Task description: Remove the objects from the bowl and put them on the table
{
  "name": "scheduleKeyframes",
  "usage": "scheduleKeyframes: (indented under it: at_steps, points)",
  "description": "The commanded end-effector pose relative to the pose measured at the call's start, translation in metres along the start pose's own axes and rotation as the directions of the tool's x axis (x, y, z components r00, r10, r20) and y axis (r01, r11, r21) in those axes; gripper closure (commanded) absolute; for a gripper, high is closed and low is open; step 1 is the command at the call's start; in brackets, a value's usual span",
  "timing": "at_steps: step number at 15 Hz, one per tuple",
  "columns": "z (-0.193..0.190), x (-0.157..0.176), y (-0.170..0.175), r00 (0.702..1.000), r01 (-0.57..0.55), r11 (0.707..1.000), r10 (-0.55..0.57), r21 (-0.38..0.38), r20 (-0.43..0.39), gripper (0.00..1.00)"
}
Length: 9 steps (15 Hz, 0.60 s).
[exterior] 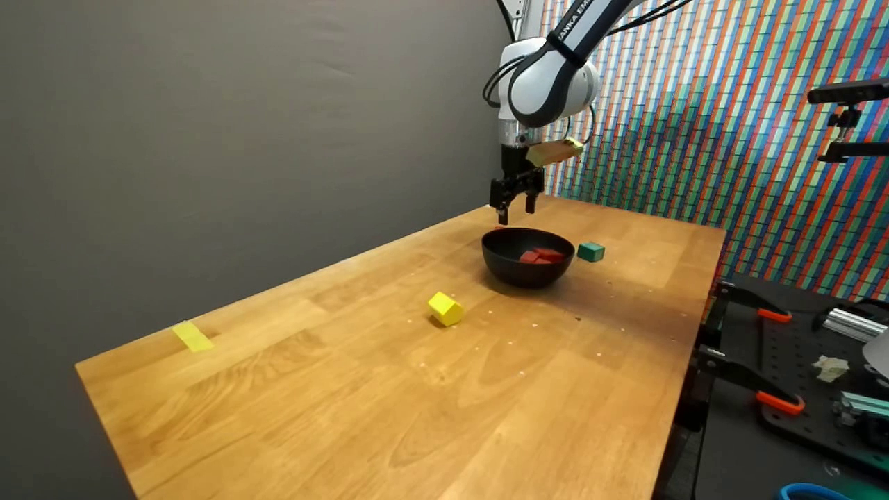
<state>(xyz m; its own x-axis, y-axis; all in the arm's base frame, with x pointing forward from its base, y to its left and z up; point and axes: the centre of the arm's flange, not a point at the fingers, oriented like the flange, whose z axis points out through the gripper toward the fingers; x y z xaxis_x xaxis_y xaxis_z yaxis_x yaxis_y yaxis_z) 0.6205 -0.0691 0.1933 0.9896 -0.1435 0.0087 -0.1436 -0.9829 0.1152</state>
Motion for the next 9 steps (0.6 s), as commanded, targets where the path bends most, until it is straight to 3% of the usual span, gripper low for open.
scheduleKeyframes:
  at_steps: [1, 4, 5, 7, 9]
  points:
    - [-0.076, -0.046, -0.007, 0.997, 0.071, 0.997, -0.071, 0.002, -0.040, 0.00]
    - [-0.093, -0.068, -0.025, 0.992, 0.123, 0.992, -0.122, 0.023, -0.026, 0.00]
    - [-0.087, -0.073, -0.032, 0.982, 0.187, 0.981, -0.187, 0.040, -0.014, 0.00]
    - [-0.065, -0.079, -0.040, 0.951, 0.308, 0.951, -0.308, 0.009, 0.010, 0.00]
    - [-0.045, -0.084, -0.043, 0.913, 0.405, 0.914, -0.406, 0.025, 0.047, 0.00]
